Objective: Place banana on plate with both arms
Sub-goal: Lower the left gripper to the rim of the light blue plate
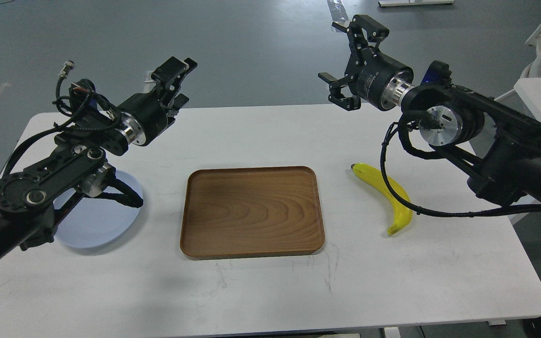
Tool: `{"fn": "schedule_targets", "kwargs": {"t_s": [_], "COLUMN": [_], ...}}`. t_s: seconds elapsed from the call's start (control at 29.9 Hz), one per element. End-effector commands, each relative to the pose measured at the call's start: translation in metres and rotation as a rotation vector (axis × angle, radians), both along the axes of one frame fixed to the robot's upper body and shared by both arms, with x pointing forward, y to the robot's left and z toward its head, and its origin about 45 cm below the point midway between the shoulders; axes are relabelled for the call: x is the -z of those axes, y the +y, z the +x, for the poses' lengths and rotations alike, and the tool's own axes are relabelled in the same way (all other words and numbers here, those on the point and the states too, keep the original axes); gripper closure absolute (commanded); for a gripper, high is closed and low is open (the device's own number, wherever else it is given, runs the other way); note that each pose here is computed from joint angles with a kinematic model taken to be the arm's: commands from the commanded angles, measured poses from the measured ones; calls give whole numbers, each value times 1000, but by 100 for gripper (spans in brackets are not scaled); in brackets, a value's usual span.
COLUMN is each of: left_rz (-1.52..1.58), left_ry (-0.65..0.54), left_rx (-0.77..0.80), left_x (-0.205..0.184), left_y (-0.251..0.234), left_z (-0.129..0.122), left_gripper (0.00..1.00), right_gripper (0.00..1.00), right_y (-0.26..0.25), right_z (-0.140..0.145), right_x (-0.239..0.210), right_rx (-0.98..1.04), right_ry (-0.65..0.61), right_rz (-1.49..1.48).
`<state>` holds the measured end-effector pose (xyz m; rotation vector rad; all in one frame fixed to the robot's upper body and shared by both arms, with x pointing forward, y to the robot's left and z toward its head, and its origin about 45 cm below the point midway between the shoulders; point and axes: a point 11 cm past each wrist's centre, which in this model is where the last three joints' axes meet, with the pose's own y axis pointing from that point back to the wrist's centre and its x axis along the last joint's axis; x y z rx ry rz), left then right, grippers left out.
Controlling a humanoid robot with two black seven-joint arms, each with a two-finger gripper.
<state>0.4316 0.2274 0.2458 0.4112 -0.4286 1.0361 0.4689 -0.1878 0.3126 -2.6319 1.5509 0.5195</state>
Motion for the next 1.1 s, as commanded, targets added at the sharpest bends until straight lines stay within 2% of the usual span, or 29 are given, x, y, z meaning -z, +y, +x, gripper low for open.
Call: {"fn": "schedule_targets", "kwargs": {"t_s": [0.0, 0.13, 0.33, 0.47, 0.57, 0.84, 1.07], "left_rz": [267, 506, 717, 810, 831, 887, 945], "left_ry": [-99, -117, -81, -47, -28, 32, 76], "left_rx": [49, 83, 25, -19, -22, -69, -114], "left_x": [11, 29, 52, 74, 82, 96, 118], "left_y": [17, 54, 130, 187, 205, 234, 253], "left_z": [-14, -27, -56, -93, -110, -121, -120], "left_gripper": [2, 2, 2, 2, 2, 2, 2], "right_gripper": [0, 0, 0, 0, 0, 0, 0], "right_y": [-4, -1, 4, 11, 11, 12, 7], "right_z": [4, 7, 11, 13, 15, 14, 13], "right_x": [-16, -29, -49, -64, -71, -64, -66], "right_rx": [5, -1, -9, -20, -19, -20, -14], "right_ry": [-31, -58, -95, -124, -136, -123, -127], "right_rz": [-6, -7, -3, -1, 0, 2, -4]}}
